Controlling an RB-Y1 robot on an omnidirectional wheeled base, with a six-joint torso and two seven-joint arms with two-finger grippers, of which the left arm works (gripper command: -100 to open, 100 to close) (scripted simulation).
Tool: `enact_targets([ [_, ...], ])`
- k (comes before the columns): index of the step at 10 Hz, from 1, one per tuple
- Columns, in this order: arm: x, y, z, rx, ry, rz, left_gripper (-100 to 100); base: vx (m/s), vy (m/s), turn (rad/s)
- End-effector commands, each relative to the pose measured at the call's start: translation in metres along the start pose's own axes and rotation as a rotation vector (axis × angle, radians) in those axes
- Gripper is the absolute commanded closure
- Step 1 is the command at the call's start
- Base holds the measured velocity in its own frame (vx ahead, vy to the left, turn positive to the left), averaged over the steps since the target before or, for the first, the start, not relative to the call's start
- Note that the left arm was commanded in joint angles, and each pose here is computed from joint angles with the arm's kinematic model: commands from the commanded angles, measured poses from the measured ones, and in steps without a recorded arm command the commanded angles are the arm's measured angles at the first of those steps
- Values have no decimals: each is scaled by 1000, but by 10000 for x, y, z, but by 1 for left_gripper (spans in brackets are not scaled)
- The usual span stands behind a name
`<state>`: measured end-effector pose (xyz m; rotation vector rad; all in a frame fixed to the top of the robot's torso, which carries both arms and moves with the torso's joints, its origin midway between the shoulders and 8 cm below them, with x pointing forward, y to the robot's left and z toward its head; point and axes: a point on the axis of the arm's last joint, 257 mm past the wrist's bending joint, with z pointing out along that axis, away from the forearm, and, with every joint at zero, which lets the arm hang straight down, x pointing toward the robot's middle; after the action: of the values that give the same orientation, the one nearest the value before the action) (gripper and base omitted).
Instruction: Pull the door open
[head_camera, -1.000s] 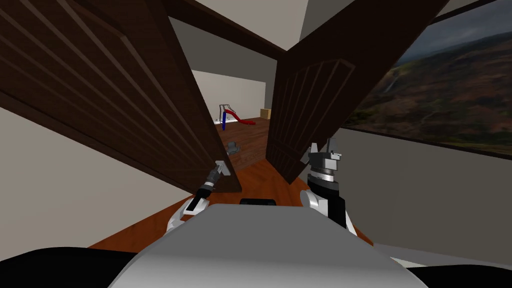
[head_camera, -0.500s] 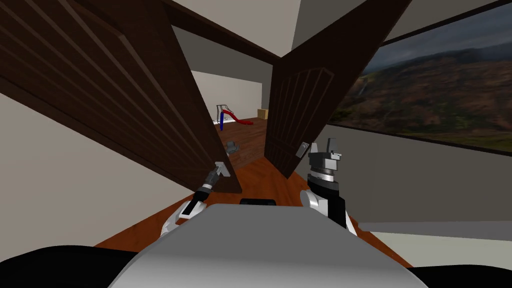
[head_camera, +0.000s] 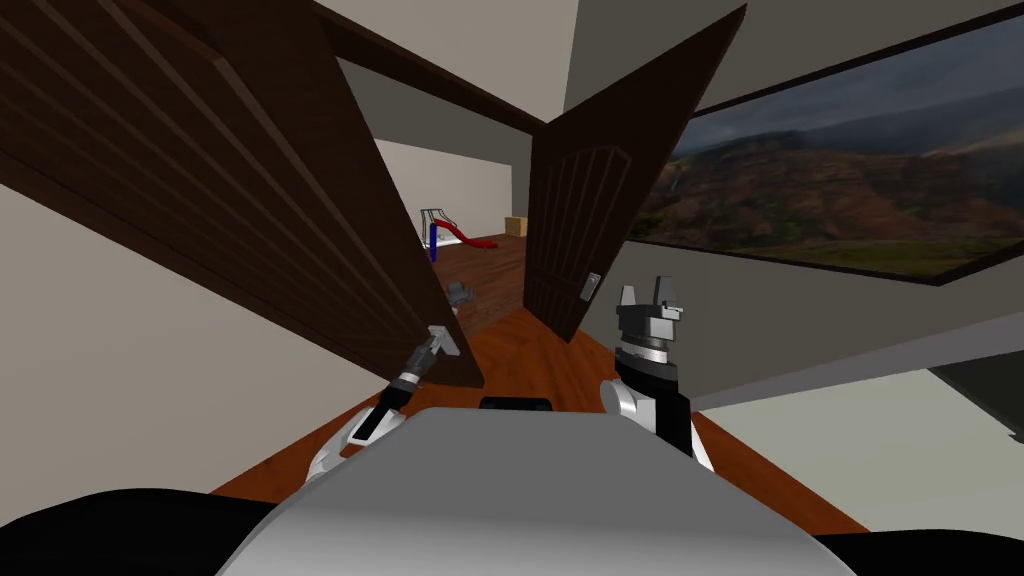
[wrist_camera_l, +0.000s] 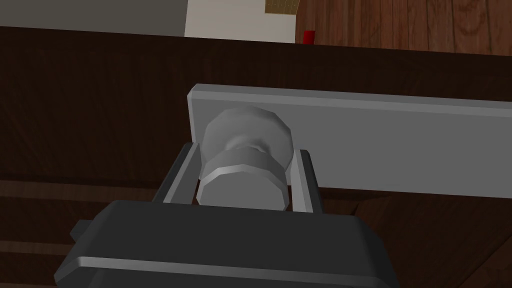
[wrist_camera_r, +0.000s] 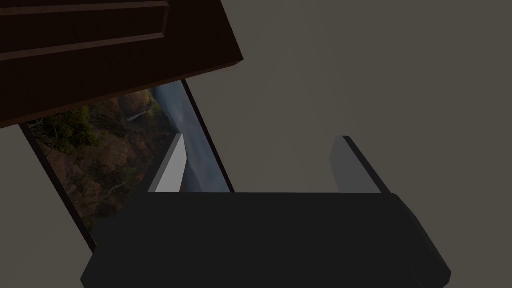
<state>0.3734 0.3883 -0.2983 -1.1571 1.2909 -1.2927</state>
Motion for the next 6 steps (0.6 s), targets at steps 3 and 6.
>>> enact_targets([
  [3,6,11,-89,-3,17,-1,100,-174,67,-91],
  [6,-10,19,-202,-4,41,-1,100,-178,74,-138],
])
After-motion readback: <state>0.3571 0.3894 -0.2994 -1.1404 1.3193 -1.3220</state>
